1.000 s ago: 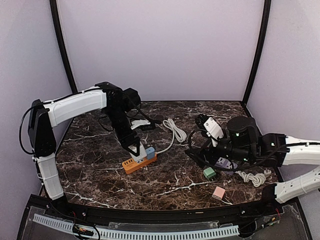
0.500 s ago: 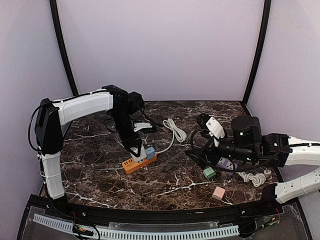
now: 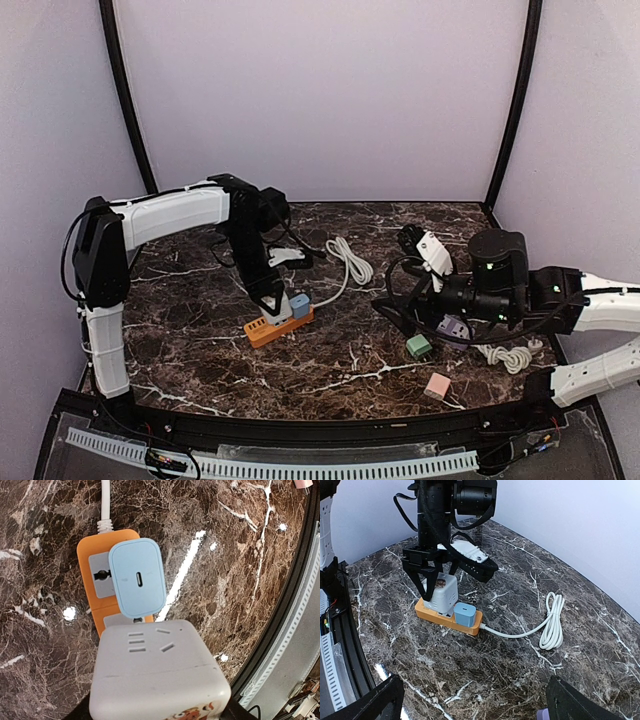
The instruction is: Insert the plug
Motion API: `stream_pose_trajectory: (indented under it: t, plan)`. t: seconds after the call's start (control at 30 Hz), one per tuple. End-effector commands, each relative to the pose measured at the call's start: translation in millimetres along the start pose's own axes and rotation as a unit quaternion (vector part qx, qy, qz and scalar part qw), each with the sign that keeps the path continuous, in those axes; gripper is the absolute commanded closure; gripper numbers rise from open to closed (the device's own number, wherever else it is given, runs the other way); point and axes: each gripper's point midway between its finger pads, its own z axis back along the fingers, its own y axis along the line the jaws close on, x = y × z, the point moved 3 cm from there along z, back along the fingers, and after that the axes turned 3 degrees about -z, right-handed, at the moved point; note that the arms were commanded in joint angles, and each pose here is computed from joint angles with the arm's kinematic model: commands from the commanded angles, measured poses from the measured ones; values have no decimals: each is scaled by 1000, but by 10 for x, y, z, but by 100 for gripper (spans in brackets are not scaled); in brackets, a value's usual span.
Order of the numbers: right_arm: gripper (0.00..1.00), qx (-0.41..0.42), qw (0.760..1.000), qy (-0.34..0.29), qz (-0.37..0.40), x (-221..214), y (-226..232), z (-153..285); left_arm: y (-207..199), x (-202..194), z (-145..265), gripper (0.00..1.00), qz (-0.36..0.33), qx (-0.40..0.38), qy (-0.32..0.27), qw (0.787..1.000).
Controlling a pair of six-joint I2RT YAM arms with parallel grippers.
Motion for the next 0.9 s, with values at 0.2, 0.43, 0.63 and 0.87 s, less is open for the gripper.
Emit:
stream_pose_trajectory:
  t: [0.2,0.43,0.63,0.87]
  plan:
    - [1,1,1000,-2,-10,-12,-18,36,46,-70,-92,99,-4,2,14,1000]
    - [1,-2,1000,-2,-14,-26,-29,54,88,-69,-112,99,-2,12,17,1000]
    - [1,-3,1000,-1,-18,-44,-38,63,107,-38,-125,99,-2,14,12,1000]
    - [1,-3,1000,1,-20,-55,-37,68,133,-17,-145,99,-4,19,9,1000]
